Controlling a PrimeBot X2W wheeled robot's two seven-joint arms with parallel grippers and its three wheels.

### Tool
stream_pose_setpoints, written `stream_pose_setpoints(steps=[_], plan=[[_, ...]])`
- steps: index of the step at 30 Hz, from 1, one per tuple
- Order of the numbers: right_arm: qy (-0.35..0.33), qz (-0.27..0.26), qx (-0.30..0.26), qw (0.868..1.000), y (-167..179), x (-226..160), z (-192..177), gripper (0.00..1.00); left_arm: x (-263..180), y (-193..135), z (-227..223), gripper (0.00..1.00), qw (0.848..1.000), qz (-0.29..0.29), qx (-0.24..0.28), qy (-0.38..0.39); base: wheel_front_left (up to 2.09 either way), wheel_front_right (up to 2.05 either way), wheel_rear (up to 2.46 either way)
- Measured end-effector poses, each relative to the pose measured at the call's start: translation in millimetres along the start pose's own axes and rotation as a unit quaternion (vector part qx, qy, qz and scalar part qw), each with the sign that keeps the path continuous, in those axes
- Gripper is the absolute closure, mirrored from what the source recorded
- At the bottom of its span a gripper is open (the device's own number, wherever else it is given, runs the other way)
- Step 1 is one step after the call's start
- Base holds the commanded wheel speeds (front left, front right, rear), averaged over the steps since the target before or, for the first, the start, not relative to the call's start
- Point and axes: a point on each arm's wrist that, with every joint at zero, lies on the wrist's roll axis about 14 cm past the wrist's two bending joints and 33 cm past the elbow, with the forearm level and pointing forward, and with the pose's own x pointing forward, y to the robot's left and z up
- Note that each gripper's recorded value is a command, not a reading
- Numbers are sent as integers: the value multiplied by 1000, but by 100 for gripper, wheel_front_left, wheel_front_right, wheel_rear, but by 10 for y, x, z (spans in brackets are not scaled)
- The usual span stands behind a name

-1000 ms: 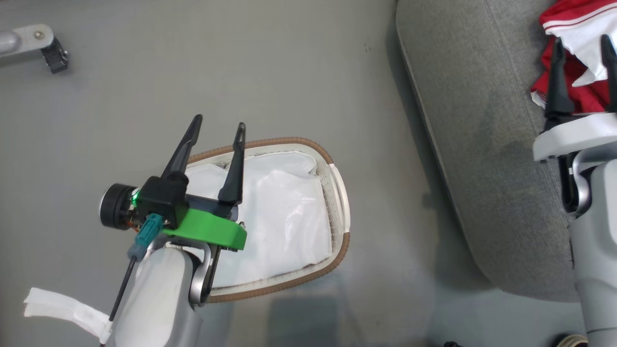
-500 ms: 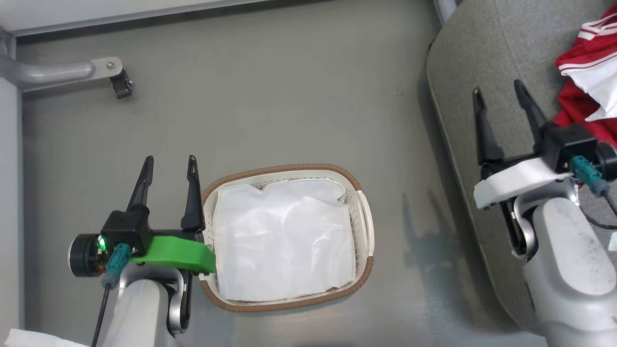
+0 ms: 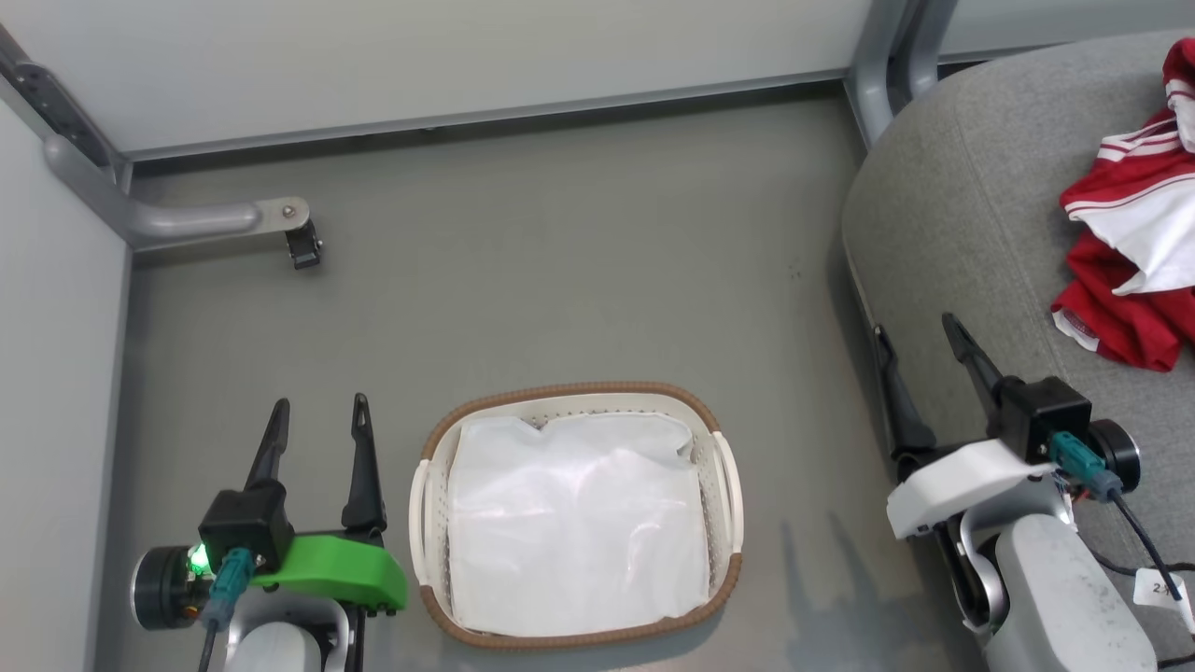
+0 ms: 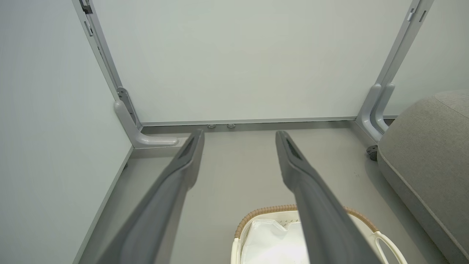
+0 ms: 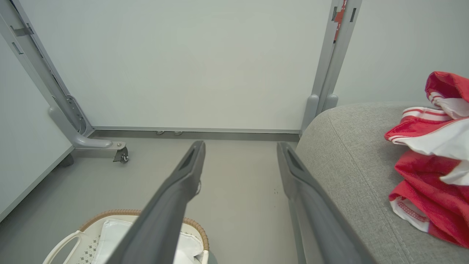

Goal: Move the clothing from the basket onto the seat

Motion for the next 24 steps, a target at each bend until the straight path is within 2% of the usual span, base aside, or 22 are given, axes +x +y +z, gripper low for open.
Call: stream_pose_setpoints(steps=[6, 11, 23, 24], plan=[[1, 0, 7, 1000, 62, -175, 0, 0, -204, 55, 65, 0, 1000, 9, -13, -9, 0, 0, 0], [-2, -28, 22, 999, -57, -336, 13, 0, -349, 127, 108, 0, 999, 23, -23, -15, 0, 0, 0], [-10, -13, 25, 1000, 93, -461, 73, 0, -553, 172, 79, 0, 999, 28, -43, -13, 0, 0, 0], [-9, -13, 26, 1000, 92, -469, 64, 100, -560, 168, 67, 100, 999, 28, -44, -12, 0, 0, 0]])
